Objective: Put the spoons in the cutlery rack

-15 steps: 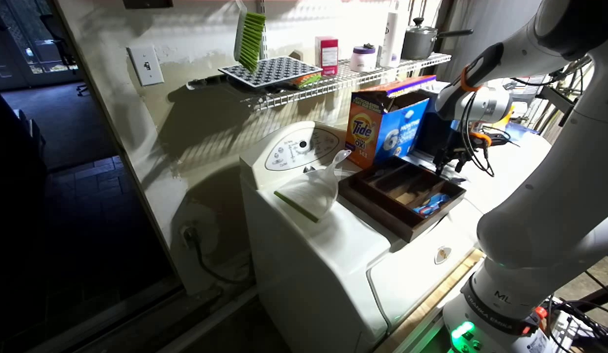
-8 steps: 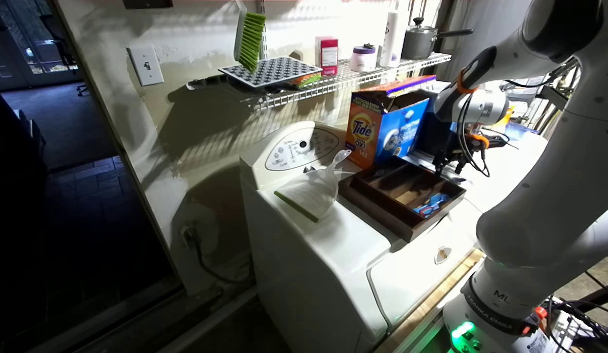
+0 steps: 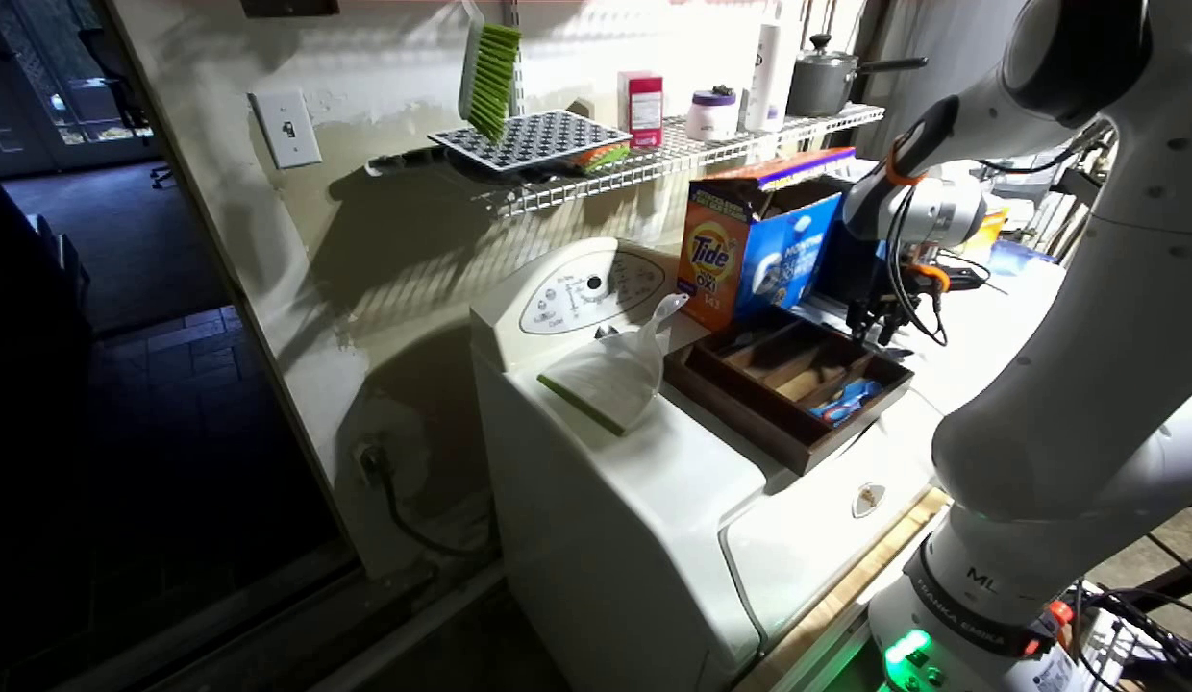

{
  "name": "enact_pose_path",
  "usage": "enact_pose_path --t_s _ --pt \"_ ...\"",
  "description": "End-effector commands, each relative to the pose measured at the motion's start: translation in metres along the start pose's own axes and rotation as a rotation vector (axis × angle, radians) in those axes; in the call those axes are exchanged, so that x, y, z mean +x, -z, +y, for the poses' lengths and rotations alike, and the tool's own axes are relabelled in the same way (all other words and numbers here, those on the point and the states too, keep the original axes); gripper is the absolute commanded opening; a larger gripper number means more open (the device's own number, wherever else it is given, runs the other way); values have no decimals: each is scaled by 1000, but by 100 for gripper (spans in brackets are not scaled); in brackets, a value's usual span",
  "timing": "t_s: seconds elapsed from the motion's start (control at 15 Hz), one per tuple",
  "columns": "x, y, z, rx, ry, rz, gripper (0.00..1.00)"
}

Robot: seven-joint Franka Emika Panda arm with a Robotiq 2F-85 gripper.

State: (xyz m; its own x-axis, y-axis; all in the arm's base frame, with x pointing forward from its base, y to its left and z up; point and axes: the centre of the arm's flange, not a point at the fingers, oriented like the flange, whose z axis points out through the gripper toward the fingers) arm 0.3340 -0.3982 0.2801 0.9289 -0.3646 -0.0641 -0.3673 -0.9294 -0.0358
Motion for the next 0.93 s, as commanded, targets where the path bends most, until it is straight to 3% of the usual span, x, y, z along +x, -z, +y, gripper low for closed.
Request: enact_pose_path --t_s 0.0,0.07,0.27,0.4,0.53,0.87 --pt "11 0 5 6 1 23 78" --pt "12 1 5 5 1 25 82" --pt "14 3 4 9 2 31 70" --pt "14 3 3 12 2 29 52" --pt "14 2 2 14 2 28 42" --pt "14 3 -1 35 2 22 73"
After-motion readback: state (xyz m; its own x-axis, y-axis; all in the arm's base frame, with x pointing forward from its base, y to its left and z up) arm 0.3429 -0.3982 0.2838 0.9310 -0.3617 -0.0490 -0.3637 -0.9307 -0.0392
